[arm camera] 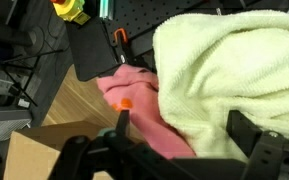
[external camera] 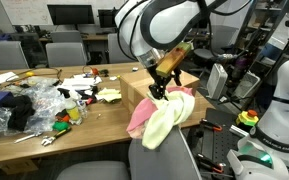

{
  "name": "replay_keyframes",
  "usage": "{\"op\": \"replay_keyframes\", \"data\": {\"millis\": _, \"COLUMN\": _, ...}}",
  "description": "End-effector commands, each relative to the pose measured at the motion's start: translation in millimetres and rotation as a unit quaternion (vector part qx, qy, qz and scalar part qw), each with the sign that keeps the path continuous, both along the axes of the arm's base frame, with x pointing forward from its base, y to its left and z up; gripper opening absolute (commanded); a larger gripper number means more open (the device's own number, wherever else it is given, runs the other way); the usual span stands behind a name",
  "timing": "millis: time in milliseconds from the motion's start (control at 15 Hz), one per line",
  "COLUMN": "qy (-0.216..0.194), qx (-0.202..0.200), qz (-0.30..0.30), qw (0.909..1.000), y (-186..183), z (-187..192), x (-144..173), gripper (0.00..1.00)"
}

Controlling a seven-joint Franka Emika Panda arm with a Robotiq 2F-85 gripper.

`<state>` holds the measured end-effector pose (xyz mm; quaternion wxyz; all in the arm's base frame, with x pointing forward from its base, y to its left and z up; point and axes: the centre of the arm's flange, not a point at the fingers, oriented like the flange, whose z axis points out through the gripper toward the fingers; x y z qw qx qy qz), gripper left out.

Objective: Pick up the clothes on the box and put them on the box.

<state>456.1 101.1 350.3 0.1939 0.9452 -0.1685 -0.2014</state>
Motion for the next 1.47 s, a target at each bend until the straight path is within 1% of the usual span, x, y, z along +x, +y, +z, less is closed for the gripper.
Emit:
{"op": "replay_keyframes", "data": {"millis": 0, "qy": -0.026, "qx": 0.009, "qz": -0.005, "qw": 0.9996, "y": -4, "z": 21, "x": 4, "gripper": 1.0}}
{"op": "replay_keyframes", "data": {"millis": 467, "qy": -0.076, "qx": 0.024, "qz": -0.01, "qw": 0.9968, "y": -14, "z": 66, "x": 5, "gripper": 1.0}}
{"op": "replay_keyframes", "data": {"millis": 667, "qy": -0.094, "qx": 0.025, "qz": -0.024, "qw": 0.9949, "y": -25, "z": 84, "x": 7, "gripper": 1.0}}
{"op": "replay_keyframes", "data": {"millis": 800, "qy": -0.105, "qx": 0.017, "qz": -0.045, "qw": 0.9933, "y": -41, "z": 93, "x": 8, "gripper": 1.0}}
{"op": "replay_keyframes", "data": {"millis": 867, "qy": -0.111, "qx": 0.008, "qz": -0.059, "qw": 0.992, "y": -52, "z": 96, "x": 8, "gripper": 1.0}}
{"op": "replay_keyframes", "data": {"millis": 1067, "qy": -0.119, "qx": 0.003, "qz": -0.107, "qw": 0.9872, "y": -87, "z": 104, "x": 4, "gripper": 1.0}}
{"op": "replay_keyframes", "data": {"millis": 1200, "qy": -0.128, "qx": 0.001, "qz": -0.141, "qw": 0.9817, "y": -113, "z": 107, "x": -3, "gripper": 1.0}}
{"op": "replay_keyframes", "data": {"millis": 1400, "qy": -0.149, "qx": 0.013, "qz": -0.191, "qw": 0.9702, "y": -149, "z": 113, "x": -22, "gripper": 1.0}}
